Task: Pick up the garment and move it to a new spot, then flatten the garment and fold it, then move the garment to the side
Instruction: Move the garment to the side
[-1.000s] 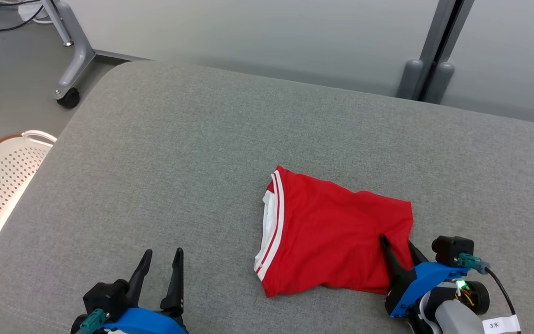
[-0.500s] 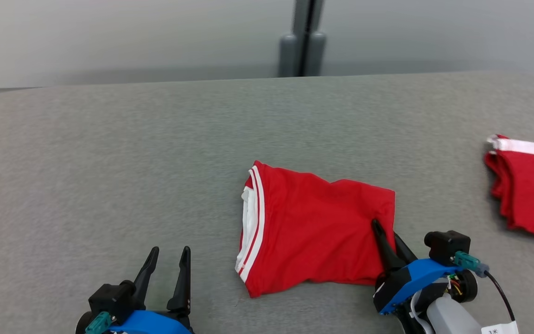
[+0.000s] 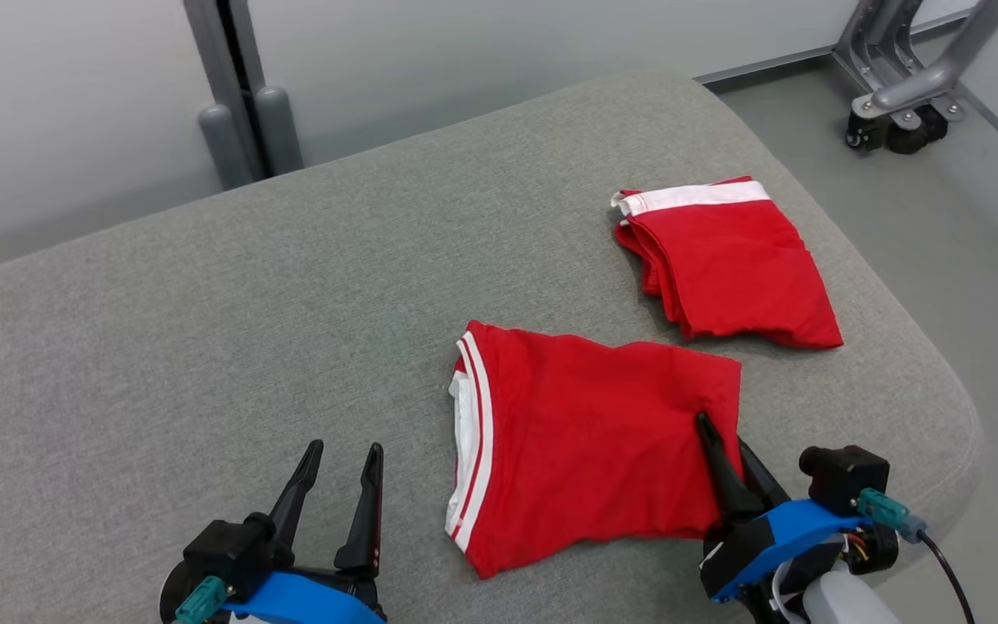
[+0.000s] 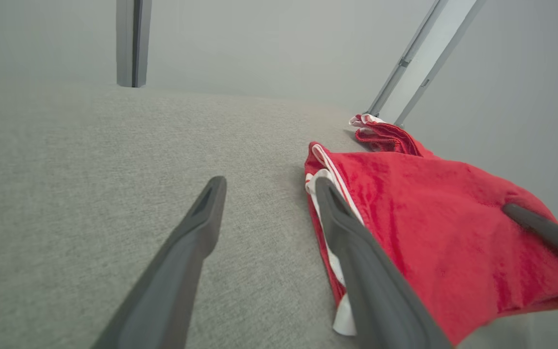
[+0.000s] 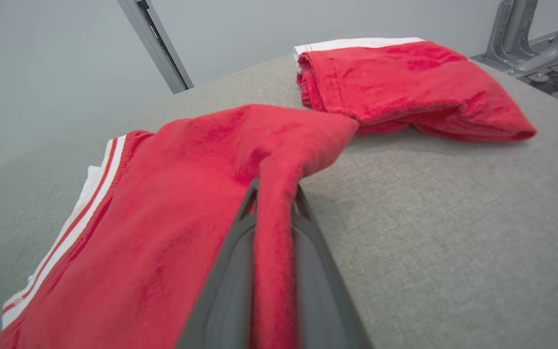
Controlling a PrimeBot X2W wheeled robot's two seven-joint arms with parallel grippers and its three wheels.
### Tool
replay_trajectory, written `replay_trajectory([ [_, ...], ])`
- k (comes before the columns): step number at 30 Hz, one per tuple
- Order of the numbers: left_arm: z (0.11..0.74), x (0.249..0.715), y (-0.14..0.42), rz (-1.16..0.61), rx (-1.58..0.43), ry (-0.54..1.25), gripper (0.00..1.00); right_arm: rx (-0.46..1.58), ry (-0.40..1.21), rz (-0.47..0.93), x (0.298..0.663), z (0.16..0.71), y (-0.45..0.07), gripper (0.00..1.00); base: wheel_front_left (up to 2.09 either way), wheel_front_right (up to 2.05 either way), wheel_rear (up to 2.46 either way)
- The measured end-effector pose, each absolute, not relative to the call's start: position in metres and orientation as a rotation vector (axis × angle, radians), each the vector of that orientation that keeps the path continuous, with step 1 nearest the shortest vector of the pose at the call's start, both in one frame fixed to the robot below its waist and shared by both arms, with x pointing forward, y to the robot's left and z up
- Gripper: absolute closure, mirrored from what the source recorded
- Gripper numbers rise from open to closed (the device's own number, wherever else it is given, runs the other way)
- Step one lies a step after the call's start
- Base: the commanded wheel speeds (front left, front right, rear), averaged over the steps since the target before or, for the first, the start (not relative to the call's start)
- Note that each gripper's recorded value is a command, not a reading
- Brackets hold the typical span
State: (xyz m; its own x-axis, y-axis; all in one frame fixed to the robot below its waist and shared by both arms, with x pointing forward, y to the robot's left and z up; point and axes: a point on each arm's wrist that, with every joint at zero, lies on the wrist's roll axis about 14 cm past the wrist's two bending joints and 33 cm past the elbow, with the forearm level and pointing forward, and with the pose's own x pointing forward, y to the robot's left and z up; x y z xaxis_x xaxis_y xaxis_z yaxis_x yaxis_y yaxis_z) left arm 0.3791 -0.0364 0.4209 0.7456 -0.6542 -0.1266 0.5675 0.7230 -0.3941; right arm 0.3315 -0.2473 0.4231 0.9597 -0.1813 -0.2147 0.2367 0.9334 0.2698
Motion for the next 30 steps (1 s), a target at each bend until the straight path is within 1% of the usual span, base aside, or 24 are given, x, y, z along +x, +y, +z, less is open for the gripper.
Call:
replay_trajectory([
  [3, 0.423, 0.377, -0.042, -0.716, -0.341, 0.263, 0.00, 0.277, 0.164, -0.242, 0.331, 0.430, -0.259, 1.00, 0.00, 0.00, 0.00],
  [5, 0.421, 0.378, -0.039, -0.713, -0.341, 0.264, 0.00, 0.243, 0.141, -0.243, 0.342, 0.439, -0.266, 1.00, 0.00, 0.00, 0.00],
  [9, 0.411, 0.384, -0.017, -0.670, -0.322, 0.280, 0.00, 0.118, 0.085, -0.212, 0.381, 0.466, -0.276, 1.00, 0.00, 0.00, 0.00],
  [14, 0.402, 0.388, 0.012, -0.608, -0.304, 0.296, 0.00, -0.034, 0.064, -0.235, 0.426, 0.489, -0.299, 1.00, 0.00, 0.00, 0.00],
  [17, 0.402, 0.392, 0.028, -0.568, -0.300, 0.290, 0.00, -0.126, 0.085, -0.295, 0.444, 0.499, -0.322, 1.00, 0.00, 0.00, 0.00],
  [21, 0.401, 0.394, 0.050, -0.504, -0.307, 0.284, 0.00, -0.226, 0.111, -0.420, 0.449, 0.512, -0.361, 1.00, 0.00, 0.00, 0.00],
  [22, 0.400, 0.393, 0.055, -0.490, -0.305, 0.287, 0.00, -0.260, 0.121, -0.444, 0.449, 0.514, -0.368, 0.93, 0.00, 0.00, 0.00],
  [23, 0.397, 0.393, 0.060, -0.478, -0.303, 0.293, 0.00, -0.298, 0.131, -0.470, 0.448, 0.517, -0.375, 0.13, 0.00, 0.00, 0.00],
  [24, 0.396, 0.393, 0.064, -0.467, -0.300, 0.297, 0.00, -0.316, 0.148, -0.501, 0.447, 0.517, -0.382, 0.00, 0.00, 0.00, 0.00],
  [27, 0.390, 0.393, 0.075, -0.438, -0.297, 0.311, 0.00, -0.337, 0.161, -0.575, 0.443, 0.520, -0.400, 0.00, 0.00, 0.00, 0.00],
  [30, 0.388, 0.395, 0.084, -0.409, -0.296, 0.314, 0.00, -0.325, 0.116, -0.581, 0.451, 0.525, -0.399, 0.00, 0.00, 0.00, 0.00],
])
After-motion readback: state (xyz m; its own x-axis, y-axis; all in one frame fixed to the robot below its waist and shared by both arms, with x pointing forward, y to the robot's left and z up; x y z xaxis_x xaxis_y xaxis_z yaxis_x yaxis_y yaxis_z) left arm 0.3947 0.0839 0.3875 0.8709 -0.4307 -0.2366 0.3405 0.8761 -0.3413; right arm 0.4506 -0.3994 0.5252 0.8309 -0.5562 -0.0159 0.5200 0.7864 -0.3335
